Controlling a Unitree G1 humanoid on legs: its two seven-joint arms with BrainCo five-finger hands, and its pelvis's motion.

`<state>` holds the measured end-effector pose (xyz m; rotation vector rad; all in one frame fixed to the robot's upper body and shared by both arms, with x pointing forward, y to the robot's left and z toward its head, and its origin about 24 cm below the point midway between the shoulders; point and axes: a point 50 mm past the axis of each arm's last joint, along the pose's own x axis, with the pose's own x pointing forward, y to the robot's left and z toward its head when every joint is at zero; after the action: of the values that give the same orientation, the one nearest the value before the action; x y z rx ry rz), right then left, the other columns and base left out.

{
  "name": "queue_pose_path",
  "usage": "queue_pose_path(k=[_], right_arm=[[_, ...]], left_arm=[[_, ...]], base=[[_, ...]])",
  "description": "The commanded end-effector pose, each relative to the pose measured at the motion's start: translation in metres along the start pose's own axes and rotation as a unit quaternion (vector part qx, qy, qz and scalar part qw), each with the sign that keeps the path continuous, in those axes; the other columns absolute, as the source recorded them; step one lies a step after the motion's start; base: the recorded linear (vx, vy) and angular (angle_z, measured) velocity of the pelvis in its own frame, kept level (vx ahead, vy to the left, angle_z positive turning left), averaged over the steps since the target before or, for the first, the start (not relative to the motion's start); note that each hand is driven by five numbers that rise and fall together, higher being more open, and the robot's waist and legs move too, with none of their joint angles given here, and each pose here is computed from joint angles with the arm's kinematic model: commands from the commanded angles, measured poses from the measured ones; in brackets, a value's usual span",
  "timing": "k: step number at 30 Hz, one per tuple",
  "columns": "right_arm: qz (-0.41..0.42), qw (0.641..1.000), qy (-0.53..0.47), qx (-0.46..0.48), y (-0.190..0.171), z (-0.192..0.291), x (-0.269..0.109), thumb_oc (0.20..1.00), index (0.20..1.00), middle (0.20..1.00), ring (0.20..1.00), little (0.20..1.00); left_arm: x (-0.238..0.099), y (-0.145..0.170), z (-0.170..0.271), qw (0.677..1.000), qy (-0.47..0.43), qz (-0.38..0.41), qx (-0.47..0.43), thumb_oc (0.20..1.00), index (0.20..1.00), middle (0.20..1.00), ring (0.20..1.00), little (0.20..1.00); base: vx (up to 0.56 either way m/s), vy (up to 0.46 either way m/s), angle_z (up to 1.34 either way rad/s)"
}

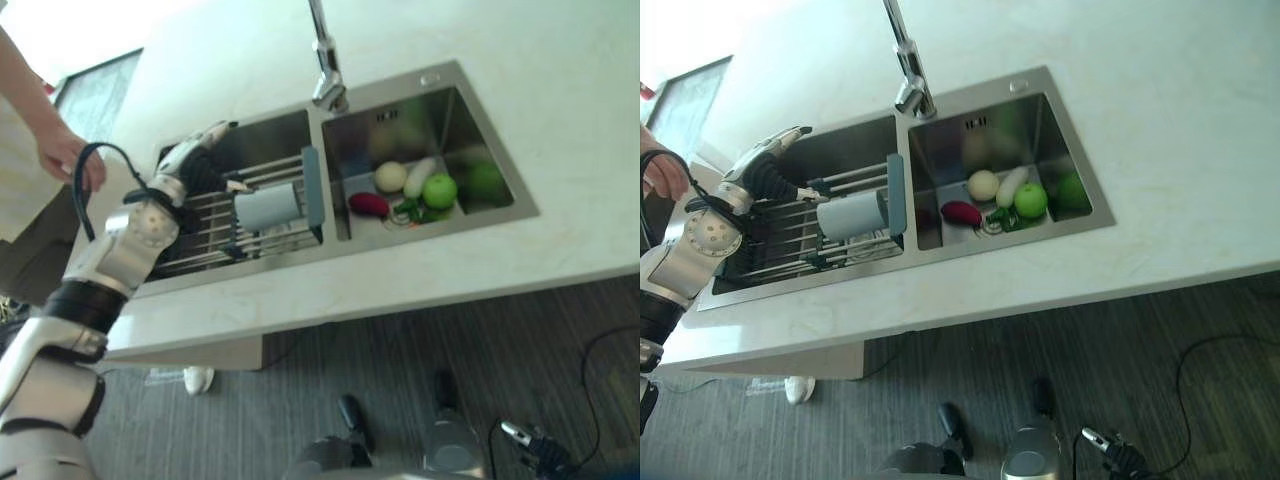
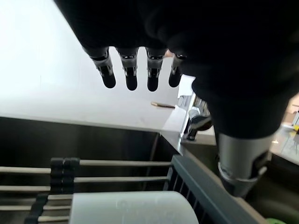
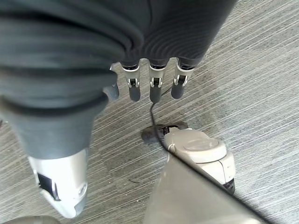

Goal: Place the dishes in the dishwasher.

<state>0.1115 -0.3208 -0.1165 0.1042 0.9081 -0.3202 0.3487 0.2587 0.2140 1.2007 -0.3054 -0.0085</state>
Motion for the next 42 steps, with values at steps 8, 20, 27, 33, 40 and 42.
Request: queue_pose_path(k=[8, 20, 27, 33, 40, 42], right_arm=[[0.033, 0.999, -0.033, 0.013, 0.016, 0.018, 0.007, 1.000, 1.000, 1.000, 1.000, 1.000], [0.051, 0.996, -0.076, 0.008, 0.026, 0.045, 0.012, 1.000, 1.000, 1.000, 1.000, 1.000], [0.065, 0.994, -0.087, 0.007, 0.035, 0.053, 0.014, 1.000, 1.000, 1.000, 1.000, 1.000], [0.067, 0.994, -0.082, 0.006, 0.040, 0.051, 0.014, 1.000, 1.000, 1.000, 1.000, 1.000], [0.059, 0.996, -0.061, 0.007, 0.038, 0.037, 0.013, 1.000, 1.000, 1.000, 1.000, 1.000], [0.057, 0.997, -0.057, 0.007, 0.037, 0.035, 0.013, 1.000, 1.000, 1.000, 1.000, 1.000]], left_arm=[[0.009, 0.046, -0.007, 0.996, 0.033, 0.031, 0.082, 1.000, 1.000, 1.000, 1.000, 1.000], [0.016, 0.044, -0.018, 0.987, 0.096, -0.032, 0.123, 1.000, 1.000, 1.000, 1.000, 1.000], [0.016, 0.048, -0.019, 0.985, 0.101, -0.033, 0.138, 1.000, 1.000, 1.000, 1.000, 1.000], [0.015, 0.050, -0.019, 0.984, 0.096, -0.019, 0.148, 1.000, 1.000, 1.000, 1.000, 1.000], [0.011, 0.051, -0.020, 0.984, 0.091, -0.010, 0.153, 1.000, 1.000, 1.000, 1.000, 1.000], [0.011, 0.051, -0.019, 0.984, 0.088, -0.007, 0.153, 1.000, 1.000, 1.000, 1.000, 1.000]], base=[[-0.08, 0.032, -0.07], [-0.06, 0.010, 0.01], [-0.03, -0.007, 0.04], [-0.01, -0.008, 0.03], [0.00, -0.031, 0.08], [0.00, -0.022, 0.08]])
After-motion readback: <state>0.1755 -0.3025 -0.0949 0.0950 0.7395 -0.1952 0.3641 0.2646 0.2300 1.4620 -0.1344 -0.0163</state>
